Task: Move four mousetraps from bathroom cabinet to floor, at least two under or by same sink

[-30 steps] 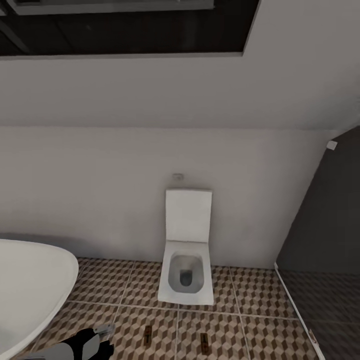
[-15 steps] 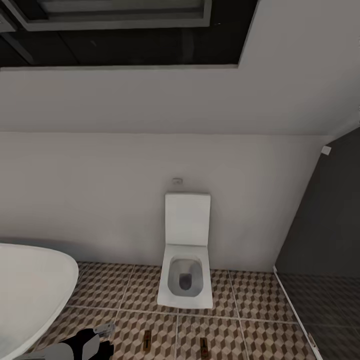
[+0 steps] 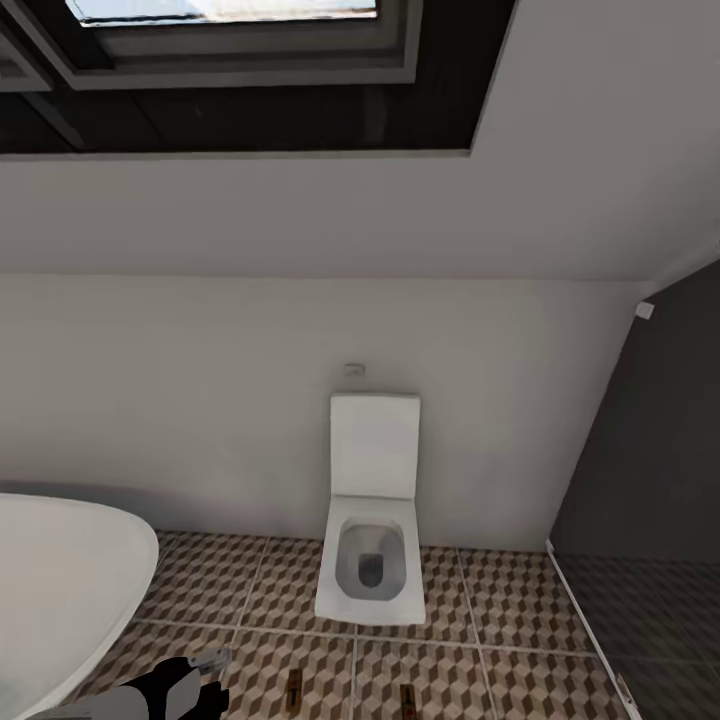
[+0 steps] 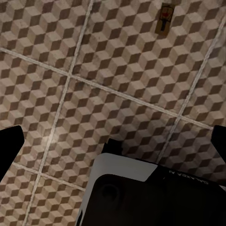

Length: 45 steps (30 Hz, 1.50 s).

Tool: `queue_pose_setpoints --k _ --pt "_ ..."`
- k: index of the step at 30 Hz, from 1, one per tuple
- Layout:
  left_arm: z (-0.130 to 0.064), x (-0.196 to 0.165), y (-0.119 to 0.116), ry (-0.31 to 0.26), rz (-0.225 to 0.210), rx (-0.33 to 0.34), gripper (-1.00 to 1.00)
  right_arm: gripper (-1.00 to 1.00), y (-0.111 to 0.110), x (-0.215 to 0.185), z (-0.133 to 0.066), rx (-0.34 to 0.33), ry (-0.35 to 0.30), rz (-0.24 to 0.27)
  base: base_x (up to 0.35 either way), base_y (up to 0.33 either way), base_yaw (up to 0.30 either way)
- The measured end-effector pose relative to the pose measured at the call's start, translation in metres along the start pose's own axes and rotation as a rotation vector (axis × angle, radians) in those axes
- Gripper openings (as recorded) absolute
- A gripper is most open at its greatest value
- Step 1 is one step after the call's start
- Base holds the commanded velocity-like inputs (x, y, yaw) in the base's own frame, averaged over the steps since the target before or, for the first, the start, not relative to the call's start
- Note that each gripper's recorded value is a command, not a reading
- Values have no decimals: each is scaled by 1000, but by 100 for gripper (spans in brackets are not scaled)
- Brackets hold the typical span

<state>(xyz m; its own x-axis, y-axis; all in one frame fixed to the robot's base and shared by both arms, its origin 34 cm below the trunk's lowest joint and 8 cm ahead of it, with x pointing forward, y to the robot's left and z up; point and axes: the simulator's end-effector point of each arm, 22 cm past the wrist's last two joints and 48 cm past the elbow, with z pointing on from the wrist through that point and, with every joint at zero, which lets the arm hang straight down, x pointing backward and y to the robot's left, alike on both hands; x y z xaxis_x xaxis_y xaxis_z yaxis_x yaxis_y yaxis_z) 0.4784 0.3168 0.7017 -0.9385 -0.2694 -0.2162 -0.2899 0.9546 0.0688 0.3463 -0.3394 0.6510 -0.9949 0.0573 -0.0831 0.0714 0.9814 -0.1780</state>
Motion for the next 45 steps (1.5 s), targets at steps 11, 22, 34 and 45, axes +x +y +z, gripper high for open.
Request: queue_pose_setpoints --k 11,22,34,45 --pt "-5 3 1 -6 0 2 100 100 0 -5 -6 -1 -17 -1 0 0 0" --pt "-10 -2 0 -22 -3 7 100 100 0 -11 -9 -2 -34 1 0 0 61" --pt "-16 -9 -4 -43 -4 15 100 100 0 -18 -14 -4 -53 5 0 0 95" --pt "-20 -13 -4 -58 -5 17 100 100 -1 -24 -16 -5 -68 17 0 0 71"
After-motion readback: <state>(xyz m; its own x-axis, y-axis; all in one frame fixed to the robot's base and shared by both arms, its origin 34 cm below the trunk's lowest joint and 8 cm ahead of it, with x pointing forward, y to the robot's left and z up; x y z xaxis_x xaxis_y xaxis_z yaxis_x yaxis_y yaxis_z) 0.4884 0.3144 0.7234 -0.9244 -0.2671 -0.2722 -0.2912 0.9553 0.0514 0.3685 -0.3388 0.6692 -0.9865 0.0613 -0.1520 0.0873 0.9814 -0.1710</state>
